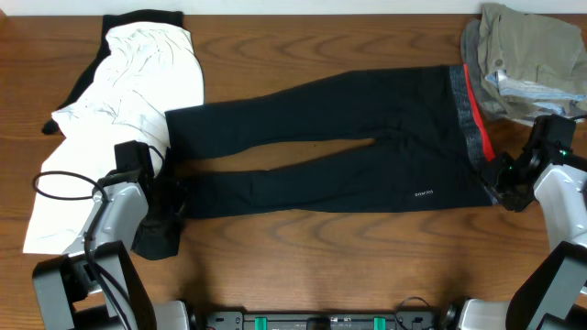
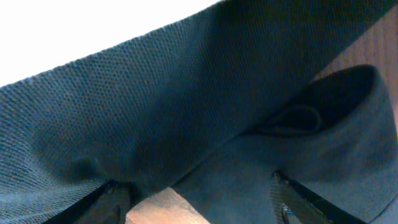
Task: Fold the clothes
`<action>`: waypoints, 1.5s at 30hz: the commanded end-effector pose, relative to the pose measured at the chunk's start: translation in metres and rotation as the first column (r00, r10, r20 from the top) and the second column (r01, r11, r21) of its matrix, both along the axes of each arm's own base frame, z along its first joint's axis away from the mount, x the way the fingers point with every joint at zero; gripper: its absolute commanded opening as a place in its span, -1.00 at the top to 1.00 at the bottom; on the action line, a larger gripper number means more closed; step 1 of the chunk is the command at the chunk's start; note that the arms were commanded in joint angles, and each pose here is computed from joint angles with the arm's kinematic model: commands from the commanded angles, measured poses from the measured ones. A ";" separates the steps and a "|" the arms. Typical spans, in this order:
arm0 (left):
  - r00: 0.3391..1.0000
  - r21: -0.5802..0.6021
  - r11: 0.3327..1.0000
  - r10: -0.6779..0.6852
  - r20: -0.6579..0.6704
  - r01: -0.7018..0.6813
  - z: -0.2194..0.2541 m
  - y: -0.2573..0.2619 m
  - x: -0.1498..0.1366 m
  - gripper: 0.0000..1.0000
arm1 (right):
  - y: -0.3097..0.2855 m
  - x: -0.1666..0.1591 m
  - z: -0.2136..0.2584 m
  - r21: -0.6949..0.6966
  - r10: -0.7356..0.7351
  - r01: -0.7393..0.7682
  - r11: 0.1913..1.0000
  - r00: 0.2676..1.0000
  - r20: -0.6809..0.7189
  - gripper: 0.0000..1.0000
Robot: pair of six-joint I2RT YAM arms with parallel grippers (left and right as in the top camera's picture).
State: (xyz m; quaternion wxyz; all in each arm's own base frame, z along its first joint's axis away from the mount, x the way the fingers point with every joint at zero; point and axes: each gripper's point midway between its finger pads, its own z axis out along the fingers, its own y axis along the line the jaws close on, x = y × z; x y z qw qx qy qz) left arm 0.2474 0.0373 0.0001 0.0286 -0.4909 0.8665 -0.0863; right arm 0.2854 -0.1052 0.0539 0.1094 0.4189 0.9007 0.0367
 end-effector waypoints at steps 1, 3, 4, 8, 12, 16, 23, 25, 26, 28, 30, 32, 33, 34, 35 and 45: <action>0.999 -0.046 0.998 0.043 -0.020 -0.044 -0.011 -0.006 0.001 -0.41 | 0.002 -0.002 -0.001 -0.009 0.014 -0.014 1.000 1.000 -0.009 0.07; 0.998 -0.051 0.997 0.060 -0.012 -0.061 -0.011 -0.006 0.004 -0.39 | 0.002 -0.002 -0.001 -0.009 0.014 -0.014 1.000 1.000 -0.009 0.07; 0.998 -0.057 0.996 0.063 -0.006 -0.063 -0.010 -0.006 0.006 -0.37 | 0.002 -0.002 -0.001 -0.009 0.014 -0.014 1.000 1.000 -0.009 0.07; 0.998 -0.082 0.995 0.062 0.003 -0.062 -0.009 -0.010 0.008 -0.36 | 0.002 -0.002 -0.001 -0.009 0.014 -0.014 1.000 1.000 -0.009 0.07; 0.998 -0.093 0.994 0.059 0.015 -0.058 -0.006 -0.011 0.011 -0.37 | 0.002 -0.002 -0.001 -0.009 0.014 -0.014 1.000 1.000 -0.010 0.07; 0.997 -0.112 0.993 0.054 0.053 -0.048 0.010 -0.013 0.020 -0.55 | 0.001 -0.002 -0.001 -0.014 0.021 -0.021 1.000 1.000 -0.011 0.07; 0.995 -0.108 0.993 0.051 0.091 -0.041 0.035 -0.015 0.020 -0.75 | 0.001 -0.001 -0.001 -0.015 0.021 -0.021 1.000 1.000 -0.008 0.07; 0.995 -0.115 0.992 0.066 0.070 -0.058 0.034 -0.016 0.016 -0.75 | 0.001 -0.001 -0.001 -0.015 0.020 -0.020 1.000 1.000 -0.008 0.07; 0.995 -0.119 0.990 0.080 0.059 -0.073 0.032 -0.017 0.014 -0.74 | 0.001 -0.001 -0.001 -0.015 0.021 -0.021 1.000 1.000 -0.007 0.07; 0.992 -0.129 0.985 0.120 0.039 -0.114 0.029 -0.020 0.012 -0.66 | 0.001 -0.001 -0.001 -0.016 0.021 -0.021 1.000 1.000 -0.005 0.07; 0.986 -0.134 0.978 0.164 0.019 -0.160 0.026 -0.023 0.009 -0.57 | 0.001 0.000 -0.001 -0.016 0.022 -0.022 1.000 1.000 -0.005 0.07; 0.982 -0.127 0.974 0.191 0.005 -0.189 0.023 -0.025 0.008 -0.52 | 0.001 0.000 -0.001 -0.016 0.022 -0.022 1.000 1.000 -0.005 0.07; 0.981 -0.121 0.974 0.192 0.003 -0.191 0.022 -0.025 0.009 -0.51 | 0.001 0.000 -0.001 -0.016 0.022 -0.022 1.000 1.000 -0.005 0.07; 0.982 -0.116 0.976 0.188 0.003 -0.187 0.021 -0.026 0.009 -0.50 | 0.001 0.000 -0.001 -0.016 0.022 -0.022 1.000 1.000 -0.005 0.07; 0.983 -0.117 0.977 0.182 0.006 -0.180 0.020 -0.028 0.011 -0.49 | 0.001 0.000 -0.001 -0.016 0.022 -0.022 1.000 1.000 -0.005 0.07; 0.986 -0.041 0.985 0.169 -0.015 -0.169 0.012 -0.028 0.006 -0.25 | 0.001 -0.001 -0.001 -0.015 0.022 -0.022 1.000 1.000 -0.008 0.07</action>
